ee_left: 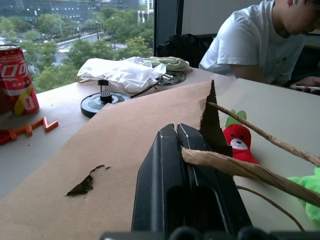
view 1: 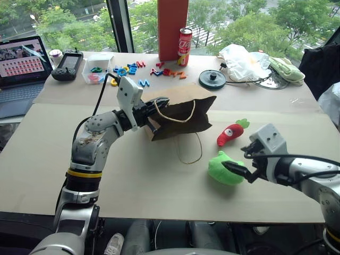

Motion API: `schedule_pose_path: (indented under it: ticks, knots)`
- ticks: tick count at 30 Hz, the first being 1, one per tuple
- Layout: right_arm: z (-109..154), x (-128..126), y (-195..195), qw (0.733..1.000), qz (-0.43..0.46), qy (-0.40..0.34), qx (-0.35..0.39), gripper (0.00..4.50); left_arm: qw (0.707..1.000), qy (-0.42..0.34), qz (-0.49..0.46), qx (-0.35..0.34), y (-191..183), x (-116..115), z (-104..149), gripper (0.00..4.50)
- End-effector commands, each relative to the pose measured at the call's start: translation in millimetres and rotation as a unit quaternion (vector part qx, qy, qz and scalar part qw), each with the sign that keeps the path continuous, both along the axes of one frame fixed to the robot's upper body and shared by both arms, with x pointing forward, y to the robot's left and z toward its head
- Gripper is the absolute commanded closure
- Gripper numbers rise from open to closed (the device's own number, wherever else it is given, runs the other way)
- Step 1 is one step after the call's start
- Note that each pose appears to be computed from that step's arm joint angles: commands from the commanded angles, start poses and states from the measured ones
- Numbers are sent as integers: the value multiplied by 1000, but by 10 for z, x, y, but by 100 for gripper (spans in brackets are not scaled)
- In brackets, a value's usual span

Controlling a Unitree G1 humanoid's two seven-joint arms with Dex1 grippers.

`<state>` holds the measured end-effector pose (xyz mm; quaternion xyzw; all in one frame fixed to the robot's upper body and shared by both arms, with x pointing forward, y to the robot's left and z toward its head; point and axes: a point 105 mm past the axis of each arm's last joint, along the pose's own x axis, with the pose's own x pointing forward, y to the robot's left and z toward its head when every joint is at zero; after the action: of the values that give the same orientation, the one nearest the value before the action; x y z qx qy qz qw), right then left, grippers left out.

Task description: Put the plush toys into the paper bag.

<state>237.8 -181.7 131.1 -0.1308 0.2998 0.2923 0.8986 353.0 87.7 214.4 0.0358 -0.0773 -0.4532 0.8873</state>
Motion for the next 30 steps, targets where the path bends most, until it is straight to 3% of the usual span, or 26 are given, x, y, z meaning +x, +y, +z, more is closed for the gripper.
schedule_pose_path:
  ticks: [1, 12, 15, 23, 27, 30]
  knots:
    - [-99, -5, 16, 1000, -1, 4, -7, 2, 1000, -24, -2, 0, -3, -22, 99, 450]
    - [-283, 90, 50, 1000, -22, 10, -2, 2, 1000, -26, 0, 7, 24, -28, 97, 450]
    - [-273, 91, 69, 1000, -17, 5, -5, 74, 1000, -26, 0, 8, 23, -24, 99, 450]
    - [-223, 97, 126, 1000, -1, -14, -14, 339, 1000, -27, -1, 8, 11, -19, 99, 450]
    - [-86, 148, 142, 998, 7, -53, -19, 339, 1000, -26, -2, 7, 4, -13, 94, 450]
    - [266, 132, 298, 990, 60, -128, 2, 339, 1000, -24, -3, 3, -4, -6, 100, 450]
